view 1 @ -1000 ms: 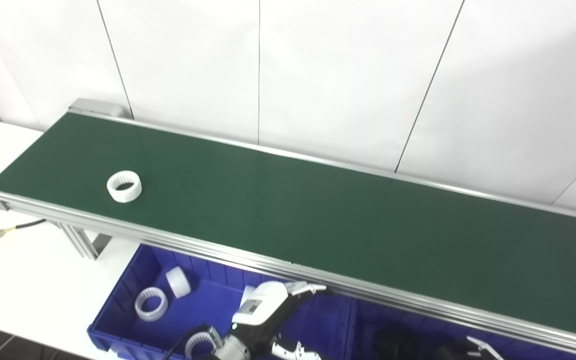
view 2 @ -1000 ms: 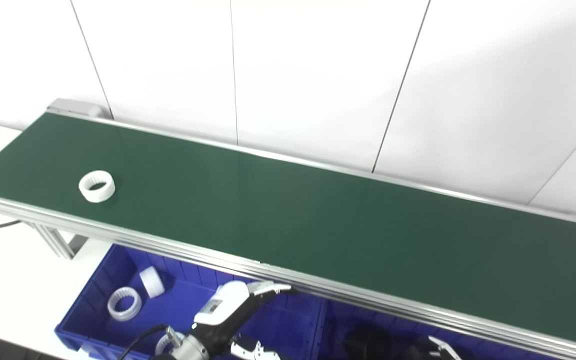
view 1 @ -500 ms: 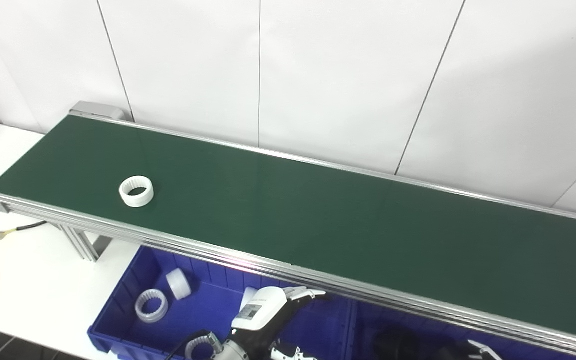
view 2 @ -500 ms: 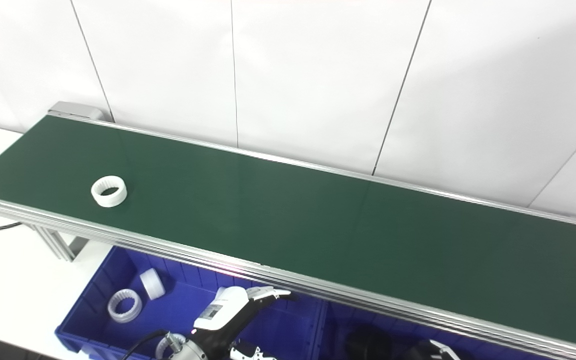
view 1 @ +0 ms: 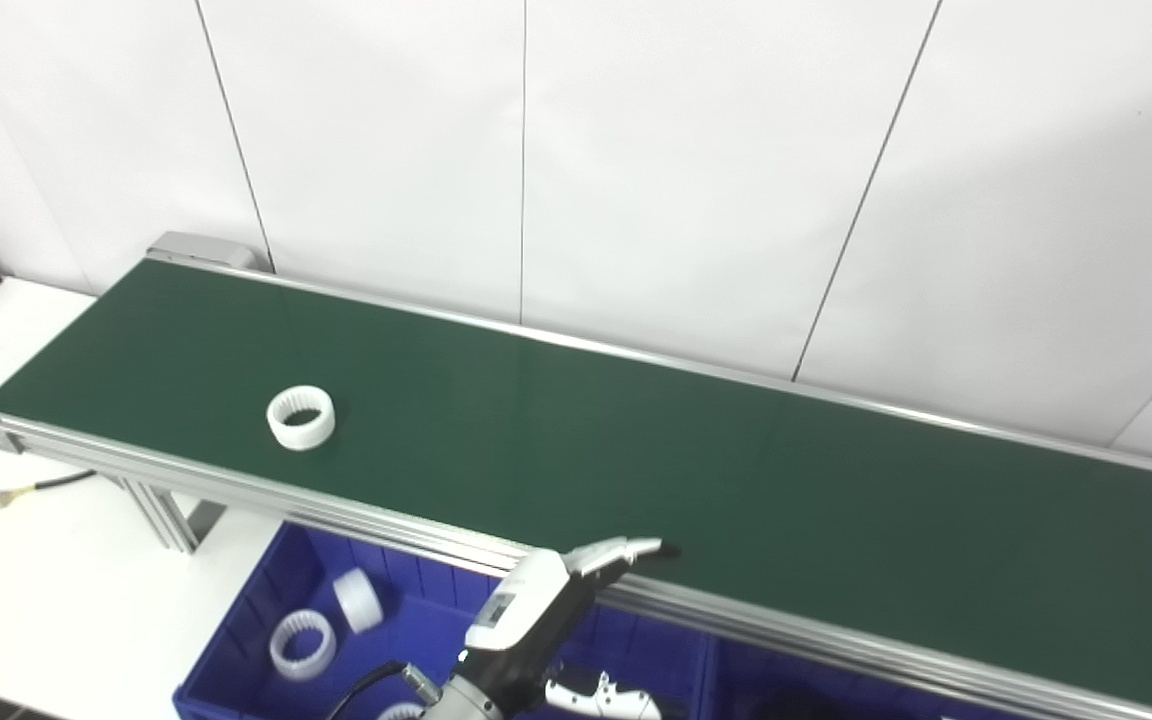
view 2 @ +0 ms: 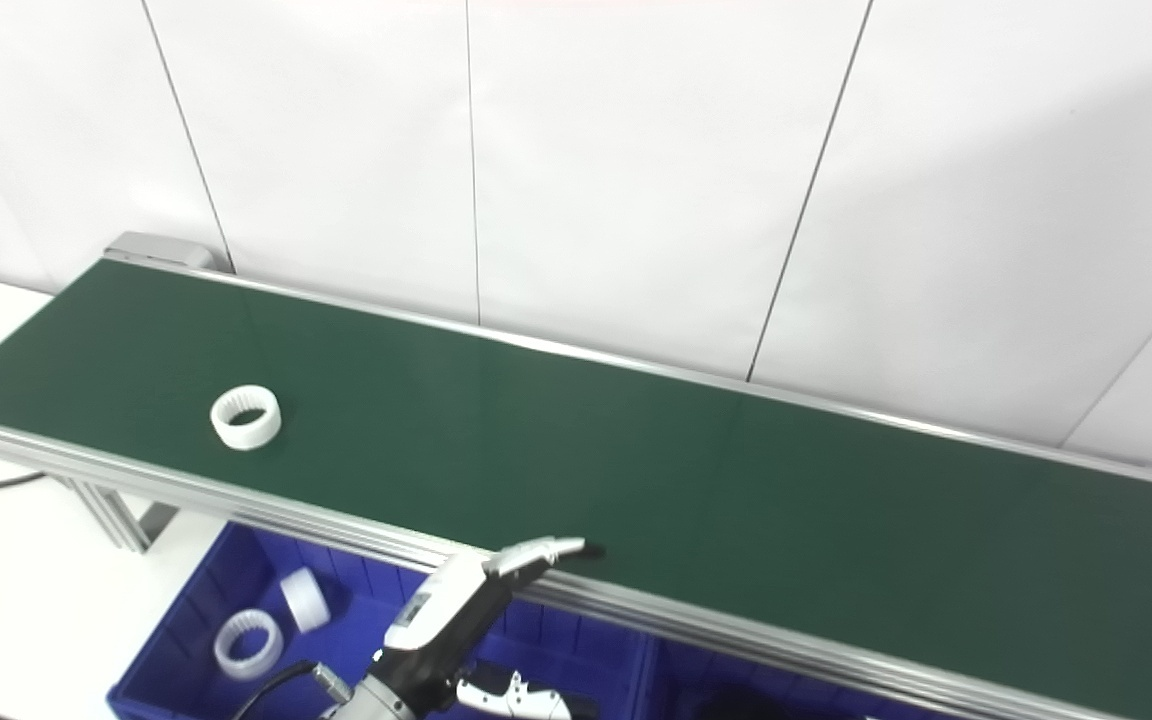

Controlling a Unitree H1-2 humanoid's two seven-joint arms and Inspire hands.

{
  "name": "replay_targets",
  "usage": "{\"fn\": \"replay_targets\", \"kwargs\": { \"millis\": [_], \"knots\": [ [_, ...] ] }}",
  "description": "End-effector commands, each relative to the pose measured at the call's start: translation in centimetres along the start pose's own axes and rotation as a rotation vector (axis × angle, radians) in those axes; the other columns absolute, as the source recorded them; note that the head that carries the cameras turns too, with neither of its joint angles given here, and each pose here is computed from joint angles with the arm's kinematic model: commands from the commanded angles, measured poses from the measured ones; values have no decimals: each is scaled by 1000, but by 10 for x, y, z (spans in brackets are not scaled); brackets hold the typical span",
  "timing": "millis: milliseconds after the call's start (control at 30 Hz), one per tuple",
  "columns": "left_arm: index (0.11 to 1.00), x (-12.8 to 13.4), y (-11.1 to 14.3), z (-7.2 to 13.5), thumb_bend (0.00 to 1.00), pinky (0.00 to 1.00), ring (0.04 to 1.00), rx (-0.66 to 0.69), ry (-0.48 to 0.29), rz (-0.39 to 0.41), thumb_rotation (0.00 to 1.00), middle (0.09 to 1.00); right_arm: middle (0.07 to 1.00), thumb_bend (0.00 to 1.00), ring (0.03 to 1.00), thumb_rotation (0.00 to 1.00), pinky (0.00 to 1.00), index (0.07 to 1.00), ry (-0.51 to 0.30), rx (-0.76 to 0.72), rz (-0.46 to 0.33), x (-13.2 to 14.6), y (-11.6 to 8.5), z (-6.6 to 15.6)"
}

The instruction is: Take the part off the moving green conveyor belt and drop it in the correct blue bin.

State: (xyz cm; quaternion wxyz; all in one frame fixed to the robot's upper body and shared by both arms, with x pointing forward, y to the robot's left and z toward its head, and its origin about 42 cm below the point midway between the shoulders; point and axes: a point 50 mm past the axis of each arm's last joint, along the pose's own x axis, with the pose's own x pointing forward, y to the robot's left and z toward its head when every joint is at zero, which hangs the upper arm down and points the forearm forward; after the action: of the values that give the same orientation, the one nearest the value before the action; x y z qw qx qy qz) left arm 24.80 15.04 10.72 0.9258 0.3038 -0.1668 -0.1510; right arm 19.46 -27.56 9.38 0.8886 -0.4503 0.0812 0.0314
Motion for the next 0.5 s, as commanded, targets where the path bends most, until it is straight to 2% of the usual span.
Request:
{"fn": "replay_targets", "kwargs": {
  "millis": [0,100,467],
  "knots": [
    [846,15,16,13,809,831,874,15,-94,72,486,861,669,848,692,92,691,767,-68,-12,-37,3,-7,5],
    [848,25,28,14,797,823,872,44,-104,100,462,859,670,848,693,88,695,768,-67,-11,-34,5,-6,5],
    [865,43,60,13,776,796,865,165,-84,187,492,868,670,848,693,95,694,767,-67,-4,-31,8,-7,5]
  ]
}}
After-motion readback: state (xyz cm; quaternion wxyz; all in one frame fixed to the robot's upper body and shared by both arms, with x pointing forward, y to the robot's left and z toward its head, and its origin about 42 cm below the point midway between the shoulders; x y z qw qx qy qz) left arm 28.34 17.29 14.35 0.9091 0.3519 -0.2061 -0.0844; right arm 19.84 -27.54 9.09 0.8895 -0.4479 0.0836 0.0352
